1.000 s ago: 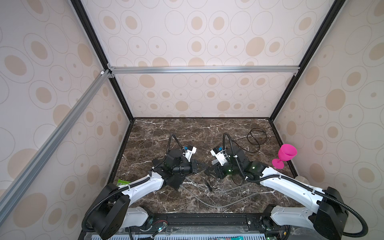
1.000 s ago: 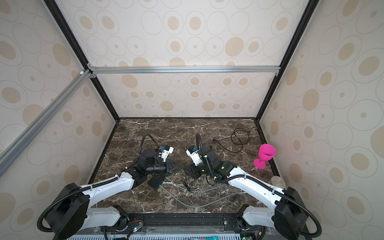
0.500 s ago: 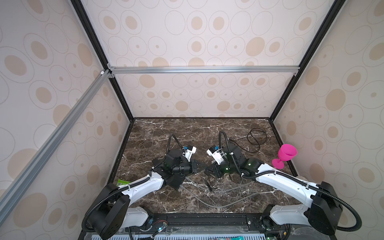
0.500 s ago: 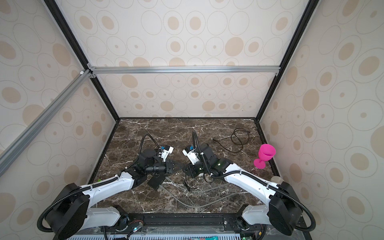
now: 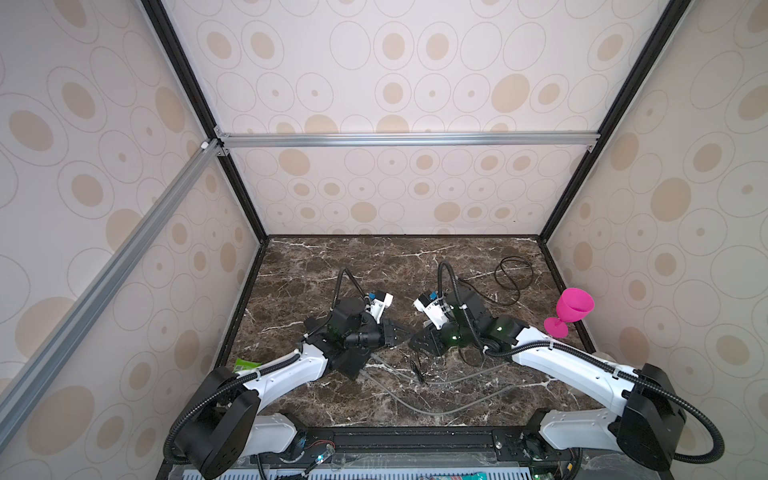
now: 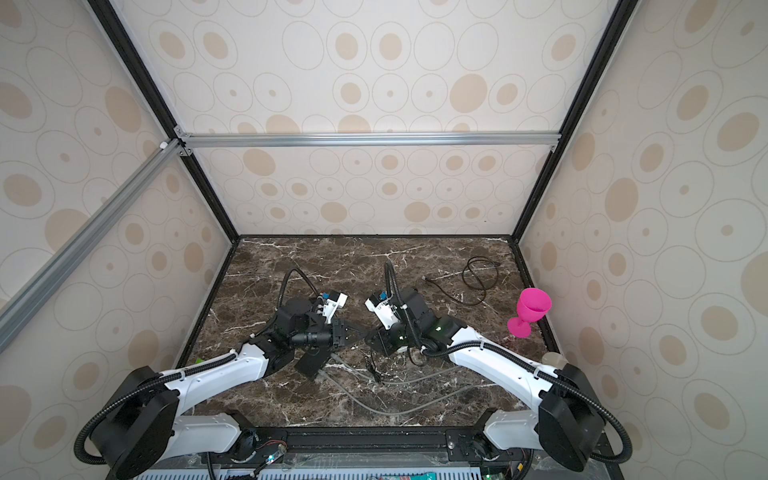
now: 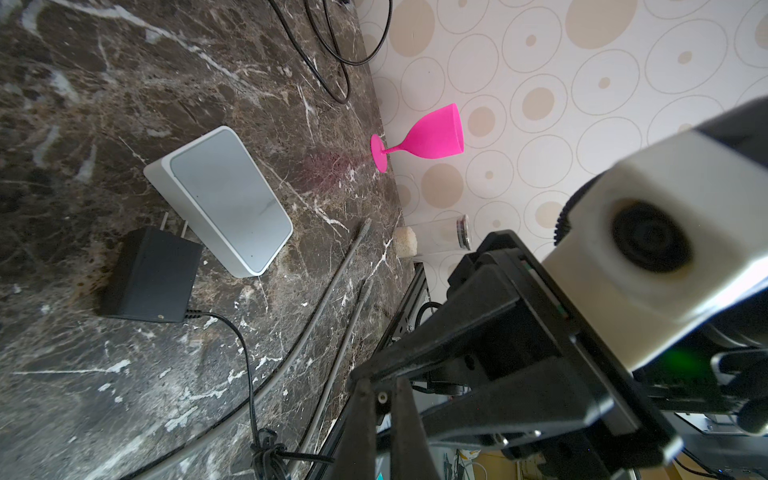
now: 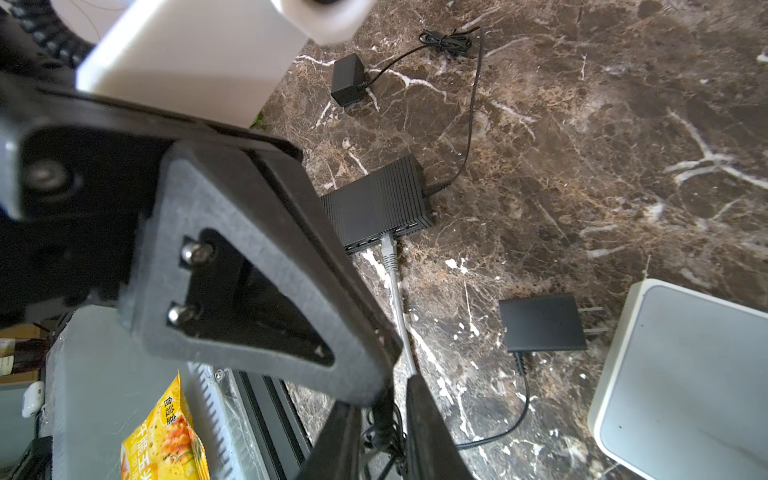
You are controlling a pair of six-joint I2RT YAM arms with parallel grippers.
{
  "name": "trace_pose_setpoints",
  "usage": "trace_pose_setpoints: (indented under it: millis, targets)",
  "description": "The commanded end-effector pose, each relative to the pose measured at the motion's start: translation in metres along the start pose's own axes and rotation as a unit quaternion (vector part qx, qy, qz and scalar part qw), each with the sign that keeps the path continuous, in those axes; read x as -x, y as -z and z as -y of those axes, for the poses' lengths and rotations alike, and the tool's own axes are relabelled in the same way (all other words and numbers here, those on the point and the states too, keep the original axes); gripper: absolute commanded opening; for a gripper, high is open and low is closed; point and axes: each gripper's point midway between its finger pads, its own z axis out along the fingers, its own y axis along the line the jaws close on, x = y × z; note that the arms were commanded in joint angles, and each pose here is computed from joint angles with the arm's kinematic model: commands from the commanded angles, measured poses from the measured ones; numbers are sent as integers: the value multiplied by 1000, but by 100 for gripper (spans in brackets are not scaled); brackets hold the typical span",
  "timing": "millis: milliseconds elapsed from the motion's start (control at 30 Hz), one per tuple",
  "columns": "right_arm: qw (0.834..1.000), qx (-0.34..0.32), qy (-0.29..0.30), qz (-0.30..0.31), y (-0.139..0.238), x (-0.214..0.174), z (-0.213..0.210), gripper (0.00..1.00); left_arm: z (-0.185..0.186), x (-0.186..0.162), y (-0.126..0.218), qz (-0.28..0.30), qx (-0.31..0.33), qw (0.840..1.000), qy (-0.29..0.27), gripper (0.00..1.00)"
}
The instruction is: Insert the plug into the switch port
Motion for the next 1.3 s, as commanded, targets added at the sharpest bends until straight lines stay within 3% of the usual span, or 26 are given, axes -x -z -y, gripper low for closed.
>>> trace_pose_setpoints:
  millis: [0,633,667,833,1133,1267]
  targets:
    - [1000,-1,6,5,6,0,-1,20,20,5,1,-1,-22,1000,-19,0]
    - [1000,2,4,-12,2,-12,0,0,16,5,0,1,-15,1000,-18,0]
    - [1000,0,3,-11,2,-12,1,0,16,5,0,1,-14,1000,-18,5]
    - [1000,-12,6,1,10,-11,4,0,11,16,13,15,32,999,-35,96]
    - [994,102,40,-14,41,-31,-37,0,-16,41,63,90,96,990,-47,98]
    - [990,136,29,-21,52,-42,-51,0,-8,41,67,107,77,989,-63,98]
